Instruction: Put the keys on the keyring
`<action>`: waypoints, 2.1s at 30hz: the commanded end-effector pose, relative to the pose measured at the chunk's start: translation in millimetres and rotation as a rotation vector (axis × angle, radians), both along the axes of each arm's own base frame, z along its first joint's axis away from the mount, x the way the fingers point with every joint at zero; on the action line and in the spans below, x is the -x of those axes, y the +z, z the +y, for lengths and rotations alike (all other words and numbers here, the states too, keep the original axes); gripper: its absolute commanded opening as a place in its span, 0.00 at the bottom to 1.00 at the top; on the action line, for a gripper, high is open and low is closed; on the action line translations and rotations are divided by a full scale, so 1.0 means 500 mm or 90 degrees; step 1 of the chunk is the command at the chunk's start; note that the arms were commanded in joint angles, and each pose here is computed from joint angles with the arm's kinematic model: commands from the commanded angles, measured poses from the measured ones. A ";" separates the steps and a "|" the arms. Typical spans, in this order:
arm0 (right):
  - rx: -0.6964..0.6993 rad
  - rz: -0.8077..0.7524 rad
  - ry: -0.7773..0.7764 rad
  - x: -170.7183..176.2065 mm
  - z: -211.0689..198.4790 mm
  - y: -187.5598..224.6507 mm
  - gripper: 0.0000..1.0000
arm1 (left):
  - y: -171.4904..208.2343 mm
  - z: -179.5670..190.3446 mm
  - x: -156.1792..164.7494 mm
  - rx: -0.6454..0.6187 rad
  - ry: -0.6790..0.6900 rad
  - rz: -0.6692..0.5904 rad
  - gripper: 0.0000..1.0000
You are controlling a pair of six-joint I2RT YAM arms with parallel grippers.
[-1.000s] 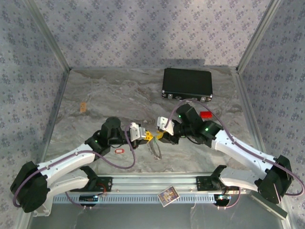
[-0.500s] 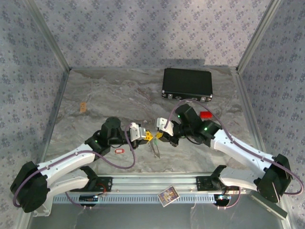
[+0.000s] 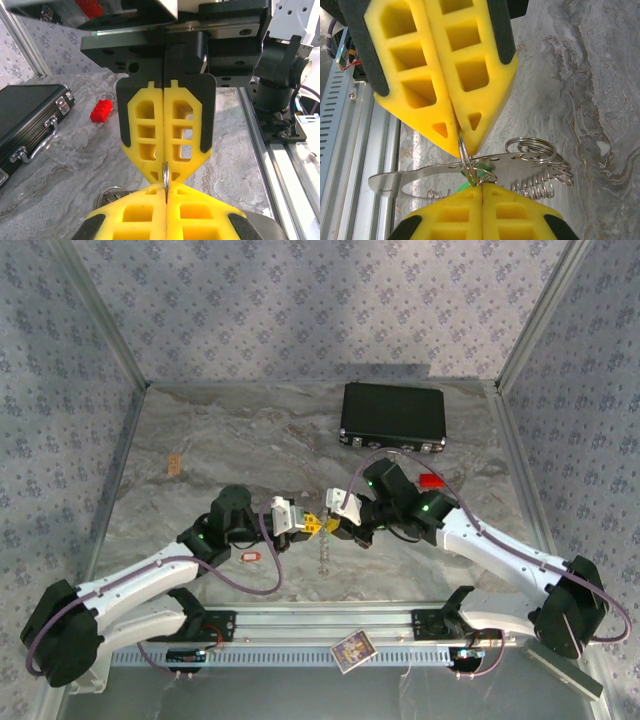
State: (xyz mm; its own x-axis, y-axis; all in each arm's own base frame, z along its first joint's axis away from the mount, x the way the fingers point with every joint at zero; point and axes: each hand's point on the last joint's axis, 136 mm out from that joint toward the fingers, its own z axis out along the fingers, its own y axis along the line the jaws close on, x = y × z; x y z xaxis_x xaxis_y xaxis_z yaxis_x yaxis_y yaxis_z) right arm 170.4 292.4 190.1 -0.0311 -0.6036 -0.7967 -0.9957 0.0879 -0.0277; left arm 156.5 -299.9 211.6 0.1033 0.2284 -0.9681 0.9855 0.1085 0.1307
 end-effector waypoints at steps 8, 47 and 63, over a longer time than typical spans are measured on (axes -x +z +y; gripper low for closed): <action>-0.026 -0.006 -0.027 0.009 -0.026 0.021 0.27 | 0.042 -0.002 0.004 0.047 -0.006 -0.033 0.00; -0.054 -0.050 -0.095 -0.024 0.012 0.006 0.07 | 0.039 -0.001 -0.020 0.038 0.034 -0.028 0.00; -0.004 -0.145 -0.112 -0.040 -0.028 0.082 0.00 | 0.012 0.009 -0.028 -0.010 0.056 -0.024 0.00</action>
State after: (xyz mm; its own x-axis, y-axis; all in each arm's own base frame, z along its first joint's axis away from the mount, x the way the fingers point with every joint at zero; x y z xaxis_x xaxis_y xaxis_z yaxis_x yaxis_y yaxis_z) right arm 184.7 286.2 210.5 0.0069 -0.5902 -0.8072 -0.9547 0.2362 -0.1809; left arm 168.3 -295.6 208.8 0.0966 0.2503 -0.9633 0.9720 0.1847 0.1454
